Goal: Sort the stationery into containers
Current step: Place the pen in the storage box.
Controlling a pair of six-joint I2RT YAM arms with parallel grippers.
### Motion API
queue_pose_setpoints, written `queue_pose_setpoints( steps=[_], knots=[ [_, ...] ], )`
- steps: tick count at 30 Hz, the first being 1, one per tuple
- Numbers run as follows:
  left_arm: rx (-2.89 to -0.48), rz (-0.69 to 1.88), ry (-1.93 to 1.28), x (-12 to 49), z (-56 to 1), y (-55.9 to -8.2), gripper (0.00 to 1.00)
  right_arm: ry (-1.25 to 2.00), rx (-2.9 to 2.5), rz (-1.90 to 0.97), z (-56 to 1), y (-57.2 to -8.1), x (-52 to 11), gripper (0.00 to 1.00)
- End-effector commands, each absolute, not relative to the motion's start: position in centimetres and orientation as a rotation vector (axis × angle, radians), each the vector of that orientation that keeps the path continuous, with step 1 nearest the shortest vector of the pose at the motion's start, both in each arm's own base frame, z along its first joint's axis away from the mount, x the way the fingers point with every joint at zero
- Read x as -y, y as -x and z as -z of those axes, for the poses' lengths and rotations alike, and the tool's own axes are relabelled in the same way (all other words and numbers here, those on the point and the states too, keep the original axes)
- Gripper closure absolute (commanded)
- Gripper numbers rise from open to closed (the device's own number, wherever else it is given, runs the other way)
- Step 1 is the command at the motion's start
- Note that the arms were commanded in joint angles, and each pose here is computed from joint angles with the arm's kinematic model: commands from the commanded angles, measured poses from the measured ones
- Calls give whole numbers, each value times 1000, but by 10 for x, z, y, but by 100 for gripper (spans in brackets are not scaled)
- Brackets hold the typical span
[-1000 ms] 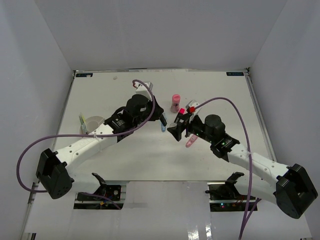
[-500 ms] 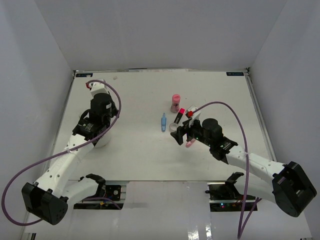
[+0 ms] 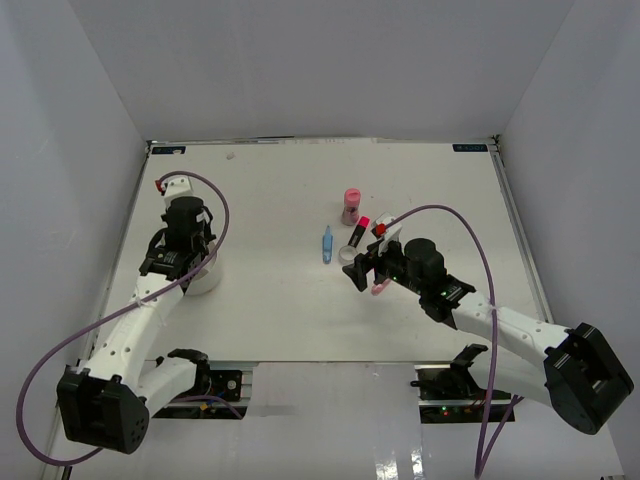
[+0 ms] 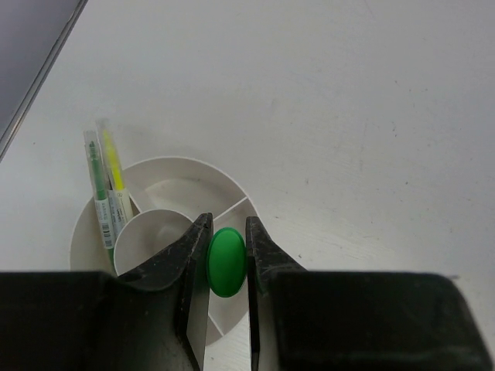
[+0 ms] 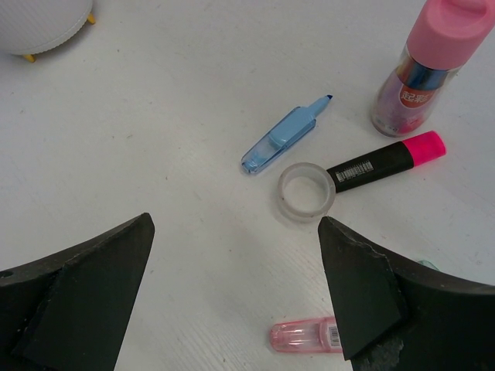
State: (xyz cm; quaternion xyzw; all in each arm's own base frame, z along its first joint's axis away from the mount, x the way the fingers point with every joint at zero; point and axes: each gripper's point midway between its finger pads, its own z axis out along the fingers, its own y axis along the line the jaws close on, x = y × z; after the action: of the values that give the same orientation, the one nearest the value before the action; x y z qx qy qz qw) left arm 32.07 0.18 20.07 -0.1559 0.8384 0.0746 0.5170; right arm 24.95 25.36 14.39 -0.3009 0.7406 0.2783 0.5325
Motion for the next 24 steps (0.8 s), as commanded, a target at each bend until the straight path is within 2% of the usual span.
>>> queue_pose_setpoints(
  steps=[1,8,13,16,24],
  knots=[
    [-1994,-163,357,-2,-202,-325,100,711,-1736,-656,-150,-251,-254,7],
    [-2056,-166,348,0,-176,-323,89,703,-1740,-642,-149,-253,-253,7],
    [-2084,-155,343,2,-166,-325,71,695,-1753,-620,-145,-256,-250,7],
    [-2097,-147,340,3,-162,-326,64,688,-1758,-612,-144,-257,-249,7],
    [-2091,-125,335,5,-165,-327,50,624,-1797,-539,-137,-267,-239,6]
  ],
)
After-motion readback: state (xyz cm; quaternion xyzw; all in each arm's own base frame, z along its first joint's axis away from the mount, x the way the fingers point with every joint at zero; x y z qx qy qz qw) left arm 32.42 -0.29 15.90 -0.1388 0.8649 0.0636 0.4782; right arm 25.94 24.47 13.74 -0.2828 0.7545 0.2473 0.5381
